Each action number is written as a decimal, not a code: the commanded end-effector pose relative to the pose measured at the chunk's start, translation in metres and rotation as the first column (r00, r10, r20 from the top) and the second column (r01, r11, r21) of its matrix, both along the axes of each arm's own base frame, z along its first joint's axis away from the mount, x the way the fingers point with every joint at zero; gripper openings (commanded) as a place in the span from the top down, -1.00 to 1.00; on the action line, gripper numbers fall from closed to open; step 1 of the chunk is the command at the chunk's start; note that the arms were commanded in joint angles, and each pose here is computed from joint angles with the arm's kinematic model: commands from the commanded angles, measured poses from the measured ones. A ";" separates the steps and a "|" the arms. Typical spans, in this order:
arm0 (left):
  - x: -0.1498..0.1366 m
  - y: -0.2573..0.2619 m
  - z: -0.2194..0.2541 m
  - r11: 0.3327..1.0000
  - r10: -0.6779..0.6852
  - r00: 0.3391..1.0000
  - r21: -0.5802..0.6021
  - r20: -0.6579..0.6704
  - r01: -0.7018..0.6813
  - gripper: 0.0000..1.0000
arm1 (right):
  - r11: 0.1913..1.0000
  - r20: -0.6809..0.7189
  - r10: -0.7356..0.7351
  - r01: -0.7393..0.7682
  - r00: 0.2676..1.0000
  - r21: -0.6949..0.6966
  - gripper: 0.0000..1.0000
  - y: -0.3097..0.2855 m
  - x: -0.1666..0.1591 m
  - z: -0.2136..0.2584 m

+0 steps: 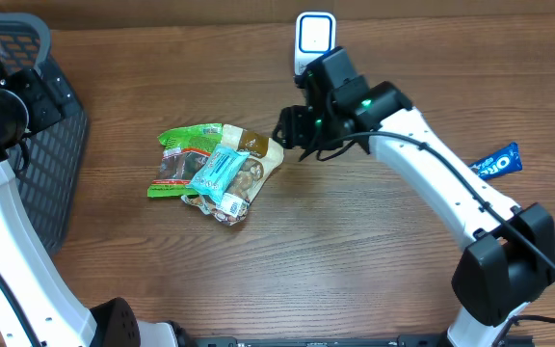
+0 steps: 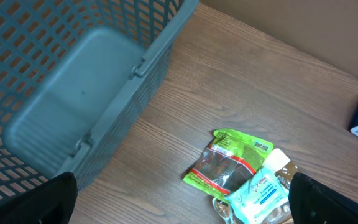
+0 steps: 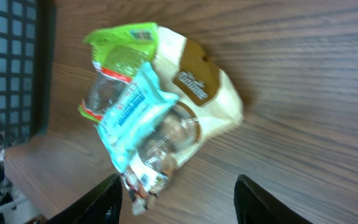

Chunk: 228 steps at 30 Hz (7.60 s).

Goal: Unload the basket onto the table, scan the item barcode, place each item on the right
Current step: 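Reach the right gripper to the pile and grasp the wipes pack, then pull the wipes pack right and release it on the table, then lower the right gripper onto the wipes pack and grasp it, then lift the wipes pack with the right gripper up to the scanner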

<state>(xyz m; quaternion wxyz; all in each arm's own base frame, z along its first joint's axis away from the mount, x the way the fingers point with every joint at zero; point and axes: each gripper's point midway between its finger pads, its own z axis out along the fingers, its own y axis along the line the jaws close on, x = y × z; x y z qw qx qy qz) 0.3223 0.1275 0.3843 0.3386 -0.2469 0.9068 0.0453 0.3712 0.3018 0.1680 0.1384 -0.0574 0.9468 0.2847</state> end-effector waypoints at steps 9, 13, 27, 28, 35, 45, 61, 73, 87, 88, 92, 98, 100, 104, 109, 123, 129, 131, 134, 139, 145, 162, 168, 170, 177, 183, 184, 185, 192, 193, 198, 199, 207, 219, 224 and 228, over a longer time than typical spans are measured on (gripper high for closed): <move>0.000 -0.002 0.005 1.000 -0.006 1.000 -0.005 0.021 0.006 -1.00 | 0.980 -0.017 -0.144 0.146 0.989 0.134 -0.65 0.062 -0.004 -0.029; 0.000 -0.002 0.005 1.000 -0.006 1.000 -0.005 0.021 0.006 -1.00 | 0.968 -0.070 -0.097 0.111 0.993 0.226 -0.63 0.104 -0.007 -0.056; 0.000 -0.002 0.005 1.000 -0.006 1.000 -0.006 0.021 0.006 -1.00 | 0.989 -0.199 -0.054 0.081 0.979 0.127 0.46 0.129 -0.043 -0.137; 0.001 -0.002 0.005 1.000 -0.006 1.000 -0.006 0.021 0.007 -1.00 | 0.989 -0.209 -0.059 0.085 0.976 0.120 0.53 0.126 -0.043 -0.139; 0.001 -0.002 0.005 1.000 -0.006 1.000 -0.006 0.020 0.006 -1.00 | 0.970 -0.188 0.110 -0.065 0.976 0.232 0.92 0.101 -0.032 -0.099; 0.001 -0.002 0.005 1.000 -0.006 1.000 -0.006 0.020 0.006 -1.00 | 0.988 0.064 0.151 -0.152 0.986 0.013 0.92 -0.013 -0.014 -0.014; 0.001 -0.002 0.005 1.000 -0.006 1.000 -0.006 0.020 0.006 -1.00 | 0.322 0.285 -0.003 0.271 0.959 -0.907 0.92 -0.179 -0.005 -0.057; 0.001 -0.002 0.005 1.000 -0.006 1.000 -0.006 0.020 0.007 -1.00 | 0.238 0.044 0.338 -0.040 0.940 -0.970 -0.71 -0.080 -0.073 -0.122; 0.001 -0.002 0.004 1.000 -0.007 1.000 -0.007 0.018 0.007 -0.99 | 0.891 -0.008 0.056 -0.054 0.998 -0.451 -0.98 -0.070 -0.022 -0.011; 0.001 -0.002 0.004 1.000 -0.007 1.000 -0.007 0.018 0.007 -1.00 | 0.923 -0.015 0.083 -0.082 0.996 -0.376 -0.93 -0.082 -0.007 -0.007; 0.001 -0.002 0.004 1.000 -0.006 1.000 -0.007 0.018 0.006 -1.00 | 0.883 0.115 0.467 -0.455 0.877 -0.118 -0.96 -0.083 0.011 -0.014; 0.002 -0.002 0.004 1.000 -0.006 1.000 -0.007 0.017 0.006 -0.99 | 0.838 0.132 0.543 -0.526 0.829 -0.143 -0.94 -0.086 0.030 -0.072; 0.002 -0.002 0.004 1.000 -0.006 1.000 -0.007 0.017 0.007 -1.00 | 0.824 0.103 0.563 -0.548 0.820 -0.142 -0.87 -0.084 0.029 -0.090; 0.002 -0.002 0.004 1.000 -0.006 1.000 -0.007 0.017 0.006 -0.99 | 0.820 0.038 0.567 -0.559 0.823 -0.125 -0.75 -0.084 0.025 -0.118; 0.002 -0.002 0.004 1.000 -0.006 1.000 -0.007 0.017 0.007 -0.99 | 0.807 -0.037 0.584 -0.584 0.811 -0.088 -0.63 -0.077 0.011 -0.146; 0.002 -0.002 0.004 1.000 -0.007 1.000 -0.007 0.017 0.007 -1.00 | 0.903 -0.351 -0.178 0.011 0.919 -0.430 0.92 -0.151 0.009 -0.184; 0.002 -0.002 0.004 1.000 -0.006 1.000 -0.007 0.017 0.006 -1.00 | 0.841 -0.503 -0.461 0.178 0.731 -0.511 0.03 -0.201 -0.021 -0.175; 0.002 -0.002 0.004 1.000 -0.008 1.000 -0.007 0.017 0.008 -1.00 | 0.905 -0.542 -0.322 0.084 0.777 -0.417 -0.08 -0.199 -0.020 -0.157; 0.002 -0.002 0.004 1.000 -0.007 1.000 -0.008 0.016 0.007 -0.99 | 0.931 -0.463 -0.171 -0.012 0.870 -0.366 -0.16 -0.201 0.002 -0.128; 0.002 -0.002 0.003 1.000 -0.006 1.000 -0.008 0.016 0.007 -0.99 | 0.900 -0.292 0.197 -0.291 0.936 -0.325 -0.46 -0.193 0.028 -0.107; 0.002 -0.002 0.003 1.000 -0.006 1.000 -0.008 0.015 0.007 -1.00 | 0.807 -0.205 0.507 -0.545 0.837 -0.230 -0.57 -0.173 0.018 -0.122; 0.002 -0.002 0.003 1.000 -0.006 1.000 -0.008 0.016 0.006 -1.00 | 0.906 -0.358 0.371 -0.419 0.857 -0.063 0.90 -0.160 -0.027 -0.158; 0.002 -0.002 0.003 1.000 -0.006 1.000 -0.008 0.015 0.006 -1.00 | 0.982 -0.499 -0.050 -0.047 0.865 -0.181 0.92 -0.168 -0.014 -0.164; 0.002 -0.002 0.003 1.000 -0.006 1.000 -0.008 0.016 0.007 -1.00 | 0.910 -0.506 -0.368 0.192 0.780 -0.366 0.92 -0.196 -0.005 -0.173; 0.002 -0.002 0.003 1.000 -0.006 1.000 -0.008 0.016 0.007 -1.00 | 0.906 -0.458 -0.407 0.284 0.790 -0.315 0.72 -0.193 0.019 -0.174; 0.002 -0.002 0.003 1.000 -0.007 1.000 -0.008 0.016 0.007 -1.00 | 0.976 -0.367 0.095 -0.015 0.925 0.216 0.92 -0.128 0.019 -0.120; 0.002 -0.002 0.003 1.000 -0.007 1.000 -0.008 0.016 0.007 -1.00 | 0.967 -0.346 0.115 -0.025 0.931 0.252 0.92 -0.126 0.021 -0.112; 0.002 -0.002 0.003 1.000 -0.006 1.000 -0.008 0.016 0.006 -0.99 | 0.944 -0.292 0.147 -0.046 0.945 0.327 0.92 -0.123 0.025 -0.090; 0.002 -0.002 0.003 1.000 -0.006 1.000 -0.008 0.016 0.006 -1.00 | 0.866 0.076 0.133 -0.153 0.988 0.477 0.92 -0.141 0.034 0.053; 0.002 -0.002 0.003 1.000 -0.006 1.000 -0.008 0.016 0.007 -1.00 | 0.869 0.139 0.100 -0.154 0.985 0.471 0.92 -0.150 0.035 0.077; 0.002 -0.002 0.003 1.000 -0.006 1.000 -0.008 0.016 0.006 -1.00 | 0.939 0.296 -0.132 0.023 0.946 0.344 0.92 -0.182 0.044 0.143; 0.002 -0.002 0.003 1.000 -0.006 1.000 -0.008 0.016 0.007 -1.00 | 0.941 0.296 -0.171 0.067 0.940 0.332 0.92 -0.186 0.044 0.148; 0.002 -0.002 0.003 1.000 -0.006 1.000 -0.008 0.016 0.006 -1.00 | 0.922 0.304 -0.275 0.160 0.912 0.354 0.92 -0.191 0.034 0.177; 0.002 -0.002 0.003 1.000 -0.006 1.000 -0.008 0.016 0.007 -0.99 | 0.814 0.567 -0.446 0.577 0.693 -0.066 0.92 -0.184 0.075 0.144; 0.002 -0.002 0.003 1.000 -0.006 1.000 -0.008 0.016 0.006 -0.99 | 0.724 0.776 -0.219 0.631 0.592 -0.277 0.92 -0.153 0.112 0.129; 0.002 -0.002 0.003 1.000 -0.006 1.000 -0.008 0.016 0.006 -1.00 | 0.621 0.834 0.013 0.649 0.551 -0.438 0.92 -0.137 0.148 0.105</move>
